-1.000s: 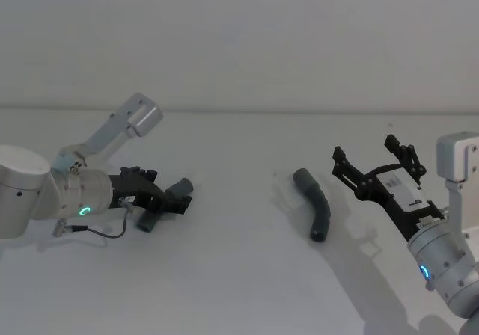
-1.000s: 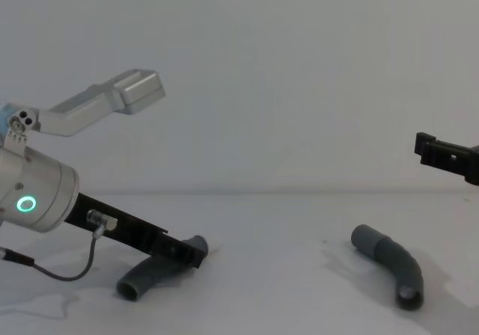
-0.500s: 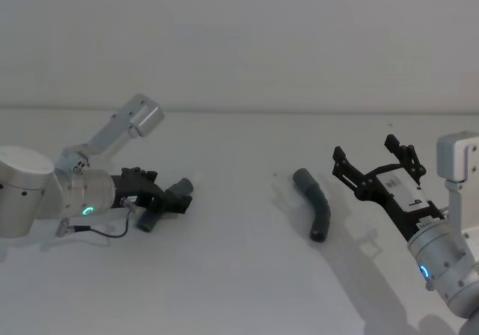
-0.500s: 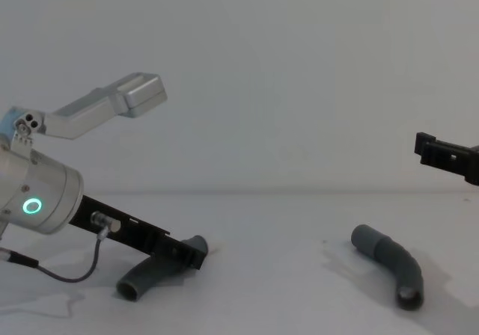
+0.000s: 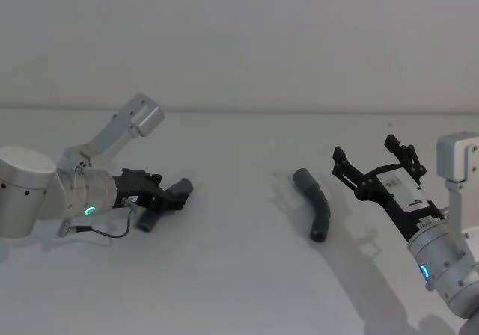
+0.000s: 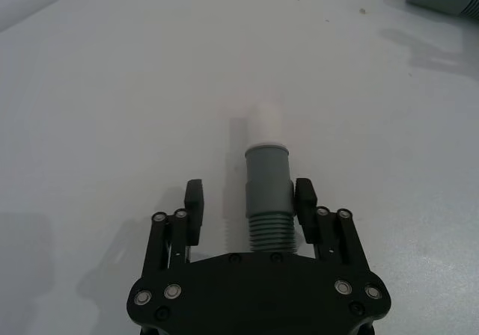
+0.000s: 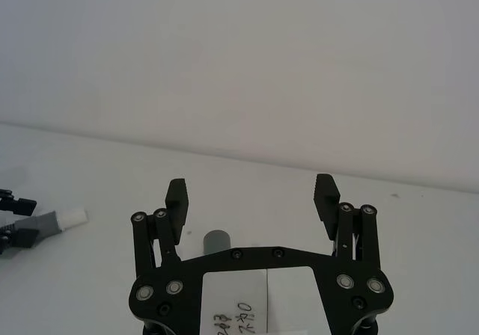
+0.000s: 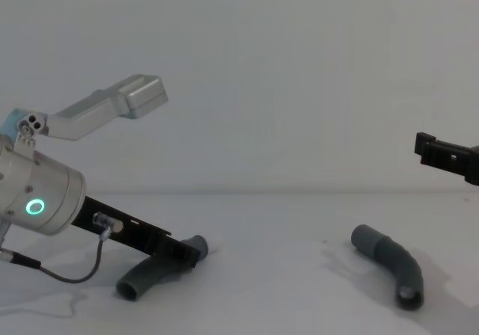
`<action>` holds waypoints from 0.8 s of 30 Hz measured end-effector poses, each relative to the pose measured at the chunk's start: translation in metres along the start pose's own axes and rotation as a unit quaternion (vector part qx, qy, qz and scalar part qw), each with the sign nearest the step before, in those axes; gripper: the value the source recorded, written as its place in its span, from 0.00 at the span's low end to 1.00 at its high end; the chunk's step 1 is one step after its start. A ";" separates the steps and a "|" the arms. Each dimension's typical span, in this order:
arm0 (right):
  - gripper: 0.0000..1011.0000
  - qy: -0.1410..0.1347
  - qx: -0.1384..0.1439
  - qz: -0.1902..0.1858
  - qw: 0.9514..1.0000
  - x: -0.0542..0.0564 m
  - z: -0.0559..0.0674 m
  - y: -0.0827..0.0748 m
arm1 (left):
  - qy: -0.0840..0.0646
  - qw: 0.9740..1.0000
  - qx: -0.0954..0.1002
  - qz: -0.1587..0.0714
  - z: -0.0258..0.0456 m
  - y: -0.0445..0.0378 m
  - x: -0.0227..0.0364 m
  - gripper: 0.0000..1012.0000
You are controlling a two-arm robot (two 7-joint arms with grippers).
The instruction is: Use both hands to pick up one end of the pipe from the table, align the ends, and insert them.
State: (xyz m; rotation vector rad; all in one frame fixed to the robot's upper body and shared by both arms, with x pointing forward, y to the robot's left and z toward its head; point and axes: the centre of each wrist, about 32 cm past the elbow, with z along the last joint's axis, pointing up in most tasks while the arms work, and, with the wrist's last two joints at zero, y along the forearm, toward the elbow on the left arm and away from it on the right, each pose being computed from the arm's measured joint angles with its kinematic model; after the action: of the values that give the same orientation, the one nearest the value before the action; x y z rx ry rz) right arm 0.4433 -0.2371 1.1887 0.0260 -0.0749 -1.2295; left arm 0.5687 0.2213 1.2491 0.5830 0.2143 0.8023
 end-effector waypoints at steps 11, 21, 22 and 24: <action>0.99 0.000 0.000 0.000 1.000 0.000 0.000 0.000 | 0.002 1.000 0.001 0.001 0.0001 -0.0006 -0.0003 0.42; 0.99 0.000 0.000 0.000 1.000 0.000 0.000 0.000 | 0.002 1.000 0.001 0.001 0.0001 -0.0007 -0.0001 0.35; 0.99 0.000 0.000 0.000 1.000 0.000 0.000 0.000 | 0.002 1.000 0.001 0.001 0.0001 -0.0007 -0.0001 0.35; 0.99 0.000 0.000 0.000 1.000 0.000 0.000 0.000 | 0.002 1.000 0.001 0.001 0.0001 -0.0007 -0.0001 0.35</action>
State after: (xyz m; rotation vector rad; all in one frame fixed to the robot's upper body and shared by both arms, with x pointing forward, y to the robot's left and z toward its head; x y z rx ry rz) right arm 0.4433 -0.2371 1.1887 0.0260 -0.0749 -1.2295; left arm 0.5691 0.2208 1.2489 0.5830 0.2186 0.8065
